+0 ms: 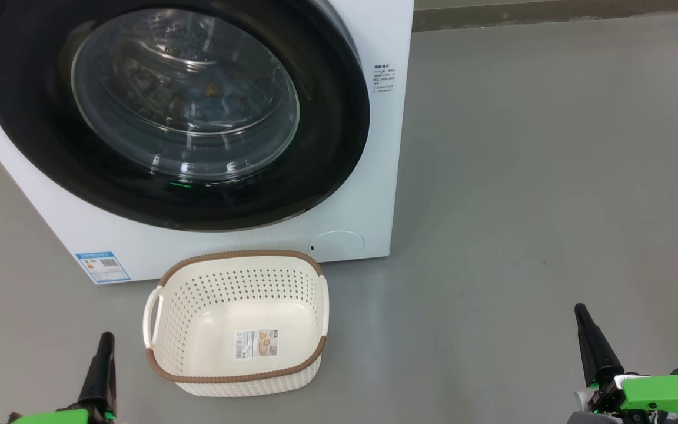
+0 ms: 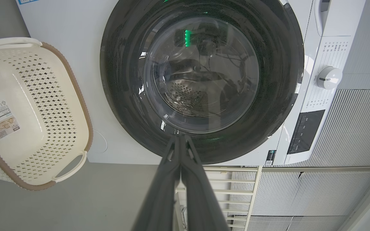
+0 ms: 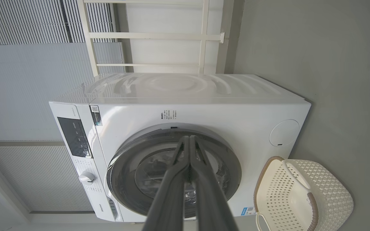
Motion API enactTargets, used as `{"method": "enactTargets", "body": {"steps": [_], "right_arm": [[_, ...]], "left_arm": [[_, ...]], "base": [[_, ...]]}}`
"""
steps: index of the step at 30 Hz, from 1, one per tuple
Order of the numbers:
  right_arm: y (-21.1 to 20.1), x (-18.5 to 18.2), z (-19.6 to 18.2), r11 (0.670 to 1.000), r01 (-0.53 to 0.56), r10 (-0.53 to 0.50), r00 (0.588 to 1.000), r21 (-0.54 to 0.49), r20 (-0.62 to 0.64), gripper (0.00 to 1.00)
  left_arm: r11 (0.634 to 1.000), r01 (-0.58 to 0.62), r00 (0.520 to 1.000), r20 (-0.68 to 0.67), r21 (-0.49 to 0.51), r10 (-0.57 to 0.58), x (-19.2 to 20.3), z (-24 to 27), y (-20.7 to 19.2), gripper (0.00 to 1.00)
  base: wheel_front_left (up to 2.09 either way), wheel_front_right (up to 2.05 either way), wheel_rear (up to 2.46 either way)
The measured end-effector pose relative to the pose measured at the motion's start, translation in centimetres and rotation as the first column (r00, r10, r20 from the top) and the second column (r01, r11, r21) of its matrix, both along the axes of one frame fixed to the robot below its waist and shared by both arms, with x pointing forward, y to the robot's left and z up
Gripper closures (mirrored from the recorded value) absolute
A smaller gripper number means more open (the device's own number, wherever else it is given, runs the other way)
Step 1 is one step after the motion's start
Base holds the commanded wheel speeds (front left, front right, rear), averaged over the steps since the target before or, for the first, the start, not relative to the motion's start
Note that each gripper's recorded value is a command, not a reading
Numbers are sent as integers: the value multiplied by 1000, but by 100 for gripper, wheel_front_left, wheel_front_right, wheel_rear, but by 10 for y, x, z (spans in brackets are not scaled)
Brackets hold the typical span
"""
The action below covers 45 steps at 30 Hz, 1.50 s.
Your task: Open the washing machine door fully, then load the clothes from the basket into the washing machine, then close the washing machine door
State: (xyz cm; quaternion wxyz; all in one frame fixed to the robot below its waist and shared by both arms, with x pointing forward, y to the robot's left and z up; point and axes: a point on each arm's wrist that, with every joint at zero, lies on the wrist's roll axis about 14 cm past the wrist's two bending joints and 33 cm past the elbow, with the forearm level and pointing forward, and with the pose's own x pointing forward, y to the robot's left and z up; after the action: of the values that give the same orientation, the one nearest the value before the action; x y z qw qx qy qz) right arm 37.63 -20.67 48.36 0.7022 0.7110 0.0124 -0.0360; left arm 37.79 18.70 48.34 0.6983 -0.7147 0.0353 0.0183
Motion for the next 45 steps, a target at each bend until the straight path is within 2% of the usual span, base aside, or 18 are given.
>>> {"method": "enactTargets", "body": {"steps": [45], "right_arm": [[0,0,0,1000,0,0,1000,0,0,100]], "left_arm": [[1000,1,1000,0,5,-1,0,0,0,100]], "base": [[0,0,0]]}}
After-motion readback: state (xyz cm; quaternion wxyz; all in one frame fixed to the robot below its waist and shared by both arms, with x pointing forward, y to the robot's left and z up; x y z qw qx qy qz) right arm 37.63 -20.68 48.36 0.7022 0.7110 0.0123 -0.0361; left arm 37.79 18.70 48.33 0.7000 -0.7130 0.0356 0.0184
